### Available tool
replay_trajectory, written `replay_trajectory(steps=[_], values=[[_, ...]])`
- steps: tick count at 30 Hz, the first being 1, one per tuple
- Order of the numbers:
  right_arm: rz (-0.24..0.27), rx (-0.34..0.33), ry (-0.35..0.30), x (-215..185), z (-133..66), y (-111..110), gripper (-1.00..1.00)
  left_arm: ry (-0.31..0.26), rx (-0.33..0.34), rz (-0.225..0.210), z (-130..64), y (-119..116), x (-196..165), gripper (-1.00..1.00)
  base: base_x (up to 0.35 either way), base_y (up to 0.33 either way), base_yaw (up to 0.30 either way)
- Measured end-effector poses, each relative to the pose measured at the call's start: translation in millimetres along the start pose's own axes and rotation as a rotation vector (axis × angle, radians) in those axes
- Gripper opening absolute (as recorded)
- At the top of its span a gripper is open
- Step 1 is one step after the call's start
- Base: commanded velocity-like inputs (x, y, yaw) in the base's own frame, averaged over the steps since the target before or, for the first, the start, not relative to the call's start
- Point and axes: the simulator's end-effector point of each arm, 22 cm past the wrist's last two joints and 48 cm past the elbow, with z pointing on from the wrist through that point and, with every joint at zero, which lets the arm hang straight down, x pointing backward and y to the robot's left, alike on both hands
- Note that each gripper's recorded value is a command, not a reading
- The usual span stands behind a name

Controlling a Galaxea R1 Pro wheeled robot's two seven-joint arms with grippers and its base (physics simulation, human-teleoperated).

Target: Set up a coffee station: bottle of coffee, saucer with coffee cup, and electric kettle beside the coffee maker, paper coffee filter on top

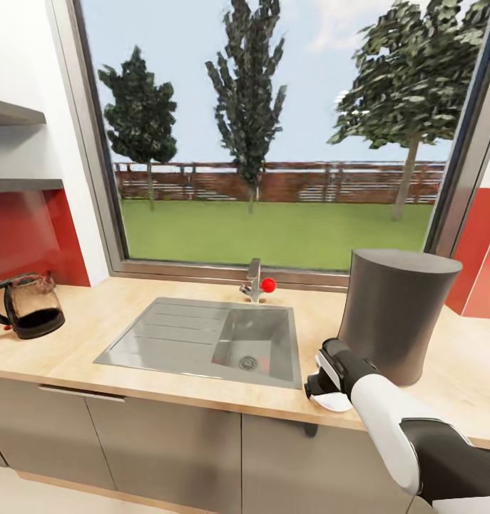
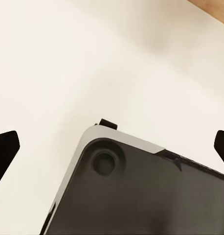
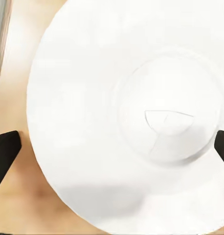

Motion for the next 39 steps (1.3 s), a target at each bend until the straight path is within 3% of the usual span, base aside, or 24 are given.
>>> replay_trajectory(steps=[23,39], values=[[-0.006,-0.004,0.013,5,-20.3,2,1.0,0.005,-0.001,0.002,-21.5,4,-1,1.0,0.0,0.0,0.0],[0.011,-0.079,-0.009,1,-36.1,35,1.0,0.02,-0.005,0.002,-34.3,9,1,1.0,0.0,0.0,0.0]])
